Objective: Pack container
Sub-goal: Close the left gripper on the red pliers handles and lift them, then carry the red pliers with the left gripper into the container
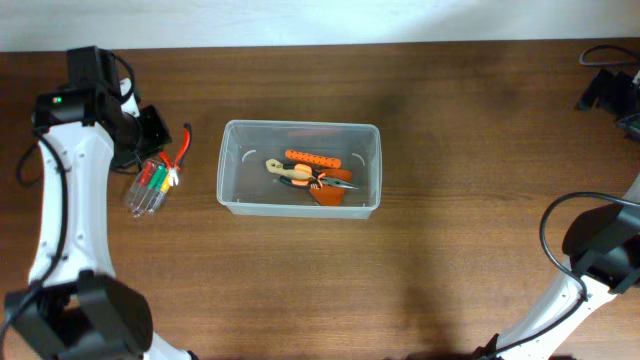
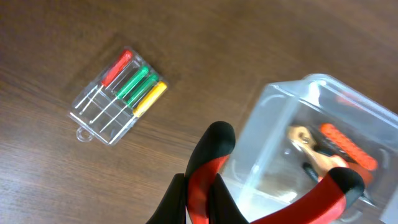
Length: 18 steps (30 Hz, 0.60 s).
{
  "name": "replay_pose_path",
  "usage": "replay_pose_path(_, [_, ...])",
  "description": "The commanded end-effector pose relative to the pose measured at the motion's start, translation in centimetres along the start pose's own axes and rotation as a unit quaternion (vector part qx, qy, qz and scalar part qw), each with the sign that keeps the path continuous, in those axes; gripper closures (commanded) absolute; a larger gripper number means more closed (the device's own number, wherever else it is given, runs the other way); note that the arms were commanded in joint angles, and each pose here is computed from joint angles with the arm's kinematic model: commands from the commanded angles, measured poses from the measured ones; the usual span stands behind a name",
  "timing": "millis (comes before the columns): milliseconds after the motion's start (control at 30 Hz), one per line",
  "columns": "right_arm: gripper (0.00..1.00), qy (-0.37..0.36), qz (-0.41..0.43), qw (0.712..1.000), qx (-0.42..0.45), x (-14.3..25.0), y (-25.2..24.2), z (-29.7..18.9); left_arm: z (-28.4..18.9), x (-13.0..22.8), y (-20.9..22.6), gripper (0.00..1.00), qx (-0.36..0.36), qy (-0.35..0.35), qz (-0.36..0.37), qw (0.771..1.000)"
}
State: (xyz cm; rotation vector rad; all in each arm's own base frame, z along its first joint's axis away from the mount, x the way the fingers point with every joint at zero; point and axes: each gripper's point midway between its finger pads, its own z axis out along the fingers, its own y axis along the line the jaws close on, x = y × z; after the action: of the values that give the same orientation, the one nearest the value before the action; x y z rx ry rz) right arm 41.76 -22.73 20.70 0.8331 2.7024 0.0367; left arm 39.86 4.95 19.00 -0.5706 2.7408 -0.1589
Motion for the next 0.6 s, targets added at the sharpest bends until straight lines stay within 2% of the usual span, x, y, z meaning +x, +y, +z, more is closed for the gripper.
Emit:
replay_pose_path(0, [0.01,0.001,0.003,1.000,-0.003,0.1,0.2,0.0,-3.6,0.0,-2.3,0.98,0.018,-0.042,0.030,0.999])
replay_pose_path(267, [0.01,0.001,0.003,1.000,-0.003,0.1,0.2,0.0,-5.8,2.4,-9.4,0.98,0.062,-0.069,0.165,0.982])
replay_pose_path(567, [0.01,0.001,0.003,1.000,-0.003,0.1,0.2,0.0,-5.3,5.2,-16.8,0.98,0.101,-0.088,0.351,0.927])
